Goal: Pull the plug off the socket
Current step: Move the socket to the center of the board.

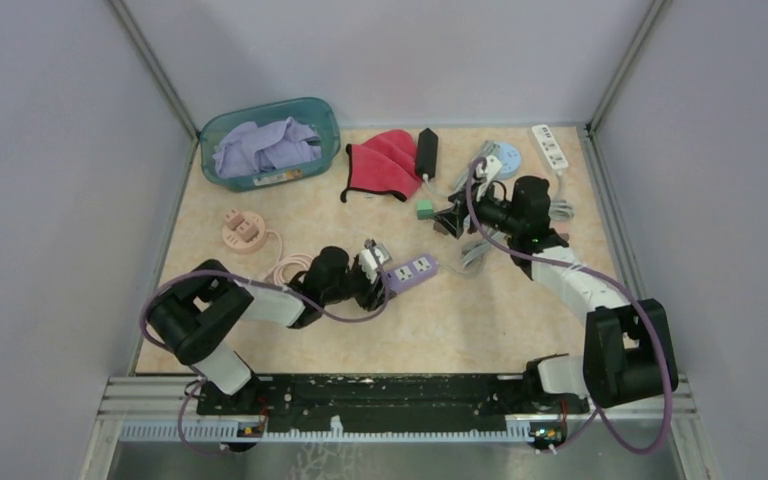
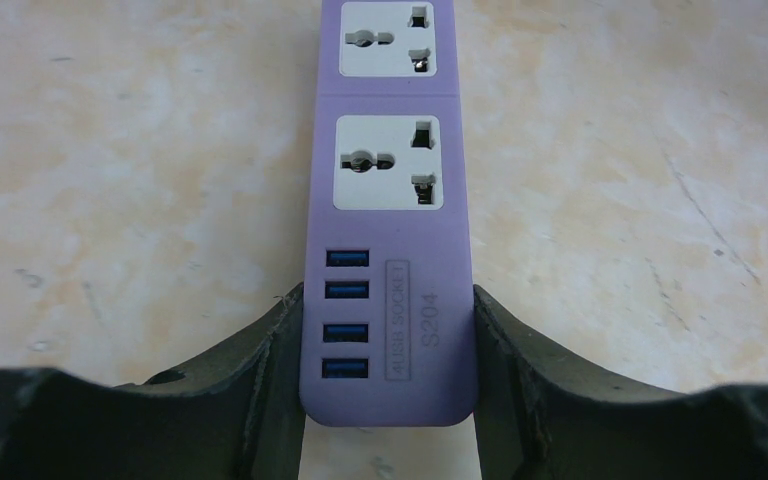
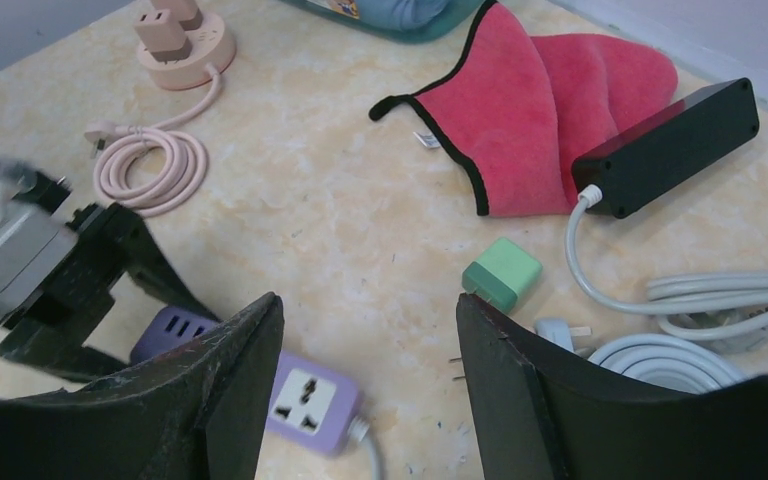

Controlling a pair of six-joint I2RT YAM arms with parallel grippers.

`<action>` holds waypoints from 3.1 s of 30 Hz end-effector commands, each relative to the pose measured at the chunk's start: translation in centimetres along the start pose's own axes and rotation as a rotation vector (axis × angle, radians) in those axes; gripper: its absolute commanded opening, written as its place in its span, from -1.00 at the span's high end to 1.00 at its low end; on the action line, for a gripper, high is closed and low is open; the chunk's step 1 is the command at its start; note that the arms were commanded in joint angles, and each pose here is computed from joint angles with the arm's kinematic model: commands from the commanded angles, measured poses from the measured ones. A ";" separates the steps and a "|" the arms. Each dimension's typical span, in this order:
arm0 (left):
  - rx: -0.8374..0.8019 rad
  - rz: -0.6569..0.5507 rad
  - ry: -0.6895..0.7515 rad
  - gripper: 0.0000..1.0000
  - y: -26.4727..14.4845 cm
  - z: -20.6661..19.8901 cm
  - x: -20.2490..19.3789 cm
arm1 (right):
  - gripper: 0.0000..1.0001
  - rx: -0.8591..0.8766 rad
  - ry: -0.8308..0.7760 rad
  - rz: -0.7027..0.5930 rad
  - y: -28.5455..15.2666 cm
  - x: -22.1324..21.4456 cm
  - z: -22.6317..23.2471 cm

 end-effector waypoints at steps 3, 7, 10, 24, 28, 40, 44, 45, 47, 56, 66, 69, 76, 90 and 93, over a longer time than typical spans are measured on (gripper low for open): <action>0.132 0.074 -0.063 -0.13 1.5 5.6 1.1 | -0.28 0.023 -0.061 -0.040 -0.7 1.5 0.3; 0.195 0.123 -0.154 -0.37 2.3 8.3 1.4 | -0.27 0.017 -0.064 -0.043 -0.9 1.6 0.1; 0.221 0.142 -0.195 -0.46 2.8 9.8 2.1 | -0.27 0.014 -0.069 -0.048 -1.0 1.8 0.1; 0.315 -0.130 -0.223 -1.00 -2.8 10.2 8.9 | -0.27 0.055 -0.093 -0.036 -1.4 2.3 0.5; 0.404 -0.141 -0.328 -1.00 -5.5 10.3 8.6 | -0.26 0.077 -0.106 -0.027 -1.5 2.4 0.8; 0.796 -0.126 -0.568 -1.00 -12.2 11.0 4.8 | -0.26 0.102 -0.119 -0.020 -1.6 2.4 1.0; 0.849 -0.118 -0.600 -1.00 -12.8 11.1 3.9 | -0.26 0.105 -0.120 -0.019 -1.5 2.4 1.1; 0.849 -0.115 -0.609 -1.00 -12.7 11.1 3.7 | -0.26 0.104 -0.120 -0.019 -1.6 2.4 1.1; 0.866 -0.102 -0.628 -1.00 -12.7 11.4 3.2 | -0.26 0.105 -0.120 -0.018 -1.5 2.3 1.1; 1.008 -0.075 -0.755 -0.89 -13.6 15.2 1.2 | -0.27 0.119 -0.118 -0.026 -1.6 2.1 1.3; 1.203 0.005 -0.903 -0.31 -13.6 19.4 -0.7 | -0.26 0.132 -0.117 -0.028 -1.6 2.1 1.5; 1.301 0.089 -0.940 -0.10 -13.7 20.5 -1.4 | -0.26 0.133 -0.116 -0.027 -1.6 2.0 1.5; 1.361 0.176 -0.961 -0.11 -13.4 21.4 -3.1 | -0.26 0.136 -0.112 -0.023 -1.5 1.8 1.5; 1.446 0.382 -1.010 0.10 -12.7 22.2 -4.6 | -0.26 0.134 -0.116 -0.025 -1.5 1.9 1.4; 1.459 0.401 -1.015 0.17 -12.9 22.1 -4.7 | -0.26 0.134 -0.116 -0.025 -1.5 1.9 1.5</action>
Point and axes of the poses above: each gripper's point midway between its finger pads, its own y axis out along the fingers, its own z axis along the line the jaws close on, x = y × z, the point moved 5 cm from there along -y, back along the fingers, and after that the axes turned 4 degrees about y, right-handed, at the moved point
